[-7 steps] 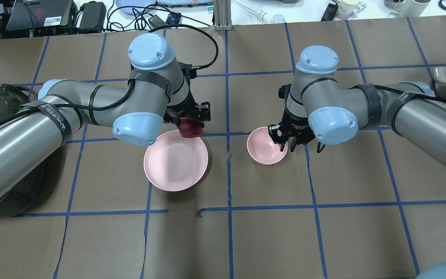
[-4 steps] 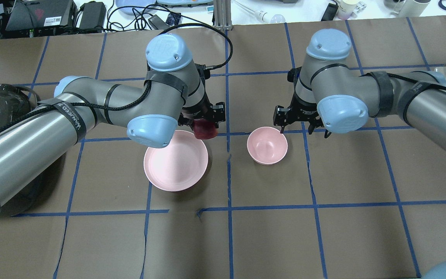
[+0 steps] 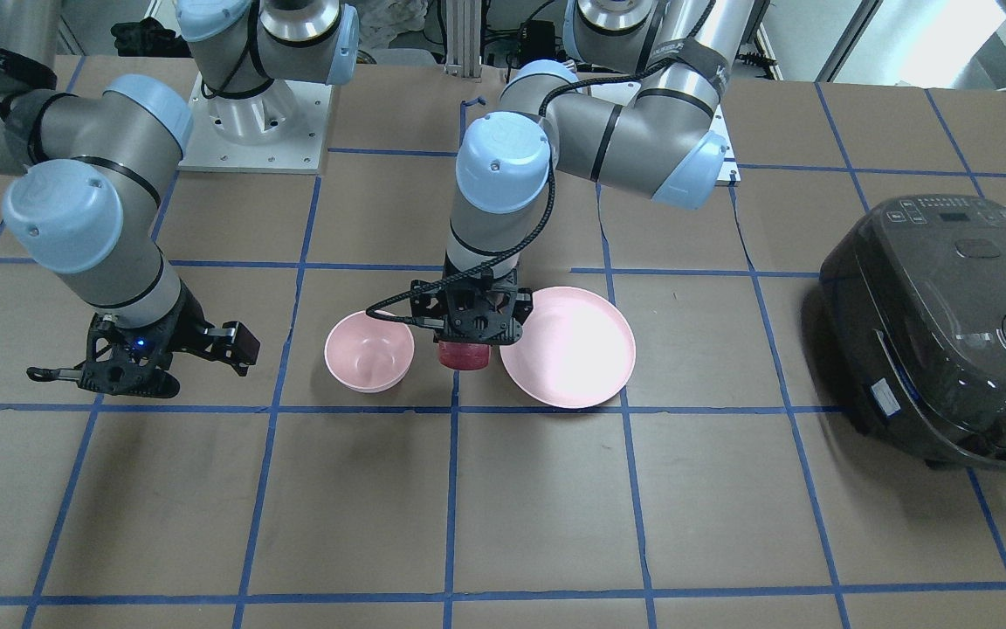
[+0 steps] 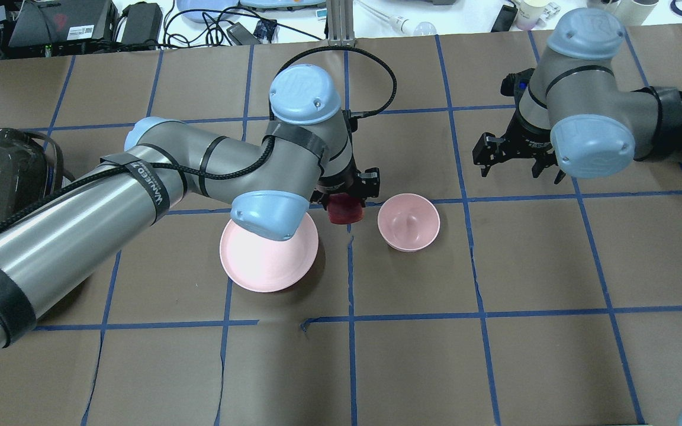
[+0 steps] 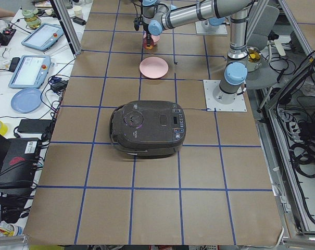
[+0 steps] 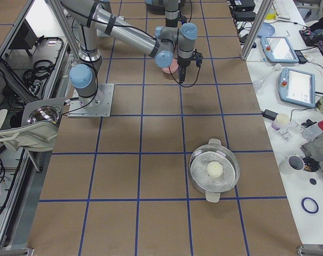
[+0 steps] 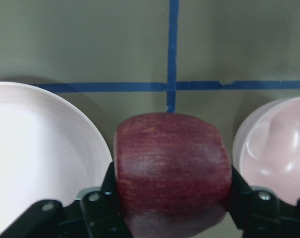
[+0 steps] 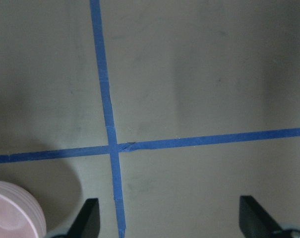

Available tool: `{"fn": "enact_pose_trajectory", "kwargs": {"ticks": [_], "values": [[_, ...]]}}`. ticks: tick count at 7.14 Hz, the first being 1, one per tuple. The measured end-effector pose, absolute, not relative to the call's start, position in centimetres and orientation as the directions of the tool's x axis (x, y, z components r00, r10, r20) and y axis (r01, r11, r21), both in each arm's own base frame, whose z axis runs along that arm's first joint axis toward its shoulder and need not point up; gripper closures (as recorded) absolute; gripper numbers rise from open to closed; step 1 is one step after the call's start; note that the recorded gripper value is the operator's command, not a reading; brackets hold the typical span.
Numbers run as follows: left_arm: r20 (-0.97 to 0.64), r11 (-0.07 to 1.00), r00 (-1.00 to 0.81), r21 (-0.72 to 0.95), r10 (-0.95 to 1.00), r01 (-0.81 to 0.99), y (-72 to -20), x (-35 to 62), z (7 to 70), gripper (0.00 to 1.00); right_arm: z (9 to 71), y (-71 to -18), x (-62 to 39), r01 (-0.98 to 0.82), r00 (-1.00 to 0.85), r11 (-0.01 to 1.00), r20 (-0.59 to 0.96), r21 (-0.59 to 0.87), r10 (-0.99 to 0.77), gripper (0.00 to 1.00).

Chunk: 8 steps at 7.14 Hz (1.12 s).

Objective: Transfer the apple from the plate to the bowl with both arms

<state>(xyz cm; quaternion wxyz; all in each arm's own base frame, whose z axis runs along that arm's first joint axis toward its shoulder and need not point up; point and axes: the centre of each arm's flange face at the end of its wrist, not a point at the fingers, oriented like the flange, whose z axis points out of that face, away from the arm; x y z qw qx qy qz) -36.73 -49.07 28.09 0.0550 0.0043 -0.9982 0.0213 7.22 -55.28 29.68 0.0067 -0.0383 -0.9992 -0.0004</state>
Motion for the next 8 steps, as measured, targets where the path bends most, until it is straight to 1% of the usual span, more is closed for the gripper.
{"fn": "enact_pose_trajectory", "kwargs": {"ticks": [2,3,4,5,6,7,8], "values": [[0.106,0.999,-0.994,-0.029,-0.018,-0.022,-48.8,-39.9,27.4,0.93,36.0,-55.8,7.1,0.073,-0.997,0.994,0.018,-0.083,0.075,0.00],[0.105,0.999,-0.994,-0.024,-0.030,-0.032,-48.9,-41.3,26.9,0.93,41.0,-55.7,7.1,0.070,-0.997,0.989,0.024,-0.134,0.074,0.00],[0.108,0.999,-0.993,-0.023,-0.038,-0.041,-48.9,-43.0,26.6,0.93,46.0,-54.9,7.1,0.069,-0.997,0.986,0.030,-0.151,0.074,0.00],[0.110,0.999,-0.993,-0.024,-0.043,-0.046,-48.8,-44.6,26.4,0.93,50.8,-53.8,7.2,0.069,-0.997,0.986,0.030,-0.150,0.074,0.00],[0.110,0.998,-0.993,-0.022,-0.052,-0.054,-48.8,-45.5,26.1,0.93,54.2,-53.0,7.3,0.069,-0.997,0.988,0.026,-0.138,0.074,0.00],[0.107,0.998,-0.993,-0.014,-0.057,-0.059,-48.6,-46.1,25.4,0.90,55.8,-52.3,7.4,0.070,-0.997,0.992,0.025,-0.105,0.073,0.00],[0.104,0.998,-0.993,-0.009,-0.059,-0.060,-48.5,-46.6,24.7,0.23,56.2,-51.9,7.4,0.071,-0.997,0.995,0.025,-0.071,0.073,0.00]]}}
